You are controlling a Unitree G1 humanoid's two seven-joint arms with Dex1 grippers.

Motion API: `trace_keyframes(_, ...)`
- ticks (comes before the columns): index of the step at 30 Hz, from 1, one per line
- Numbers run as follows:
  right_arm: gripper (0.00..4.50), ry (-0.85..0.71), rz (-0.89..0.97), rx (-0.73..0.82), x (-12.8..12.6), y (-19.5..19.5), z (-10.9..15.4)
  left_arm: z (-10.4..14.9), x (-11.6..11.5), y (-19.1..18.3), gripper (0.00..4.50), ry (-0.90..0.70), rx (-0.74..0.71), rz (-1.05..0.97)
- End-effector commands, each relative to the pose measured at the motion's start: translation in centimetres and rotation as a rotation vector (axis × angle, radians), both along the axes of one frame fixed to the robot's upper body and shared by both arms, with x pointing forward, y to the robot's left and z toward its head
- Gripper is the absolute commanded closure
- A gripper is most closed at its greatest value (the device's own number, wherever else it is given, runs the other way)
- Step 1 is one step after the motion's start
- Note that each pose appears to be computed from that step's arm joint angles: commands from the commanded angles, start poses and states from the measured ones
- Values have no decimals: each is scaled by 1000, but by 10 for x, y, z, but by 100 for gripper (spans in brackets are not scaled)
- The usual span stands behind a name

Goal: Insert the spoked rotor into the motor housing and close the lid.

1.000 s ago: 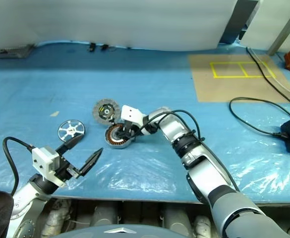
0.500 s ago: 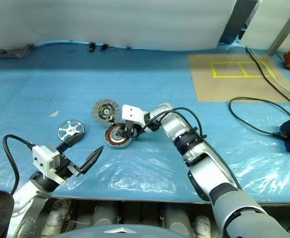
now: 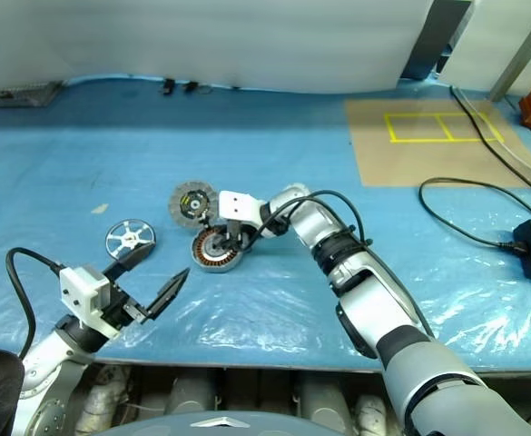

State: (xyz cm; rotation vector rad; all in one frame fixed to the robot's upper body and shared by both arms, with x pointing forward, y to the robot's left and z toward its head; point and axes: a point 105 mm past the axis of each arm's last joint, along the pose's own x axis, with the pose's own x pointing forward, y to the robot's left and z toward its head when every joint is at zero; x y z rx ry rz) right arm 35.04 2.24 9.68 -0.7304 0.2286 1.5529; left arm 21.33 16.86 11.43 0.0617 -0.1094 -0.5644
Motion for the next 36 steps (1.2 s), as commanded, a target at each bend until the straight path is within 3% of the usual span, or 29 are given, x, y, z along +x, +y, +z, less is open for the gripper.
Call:
trace_keyframes(1,385,0,42,36,-5,7,12,9,-2,-1,0,-44,7,-2)
trace_keyframes(27,385,23,33,12,-7,5,4,7,0,-2,0,-42,14,-5)
trace_keyframes(32,206,36,24,41,-7,7,6,5,-1,-1,0,-34,17,-2)
trace_keyframes(36,66,88,35,122,-10,9,24,4,-1,-3,0,-29,18,-9)
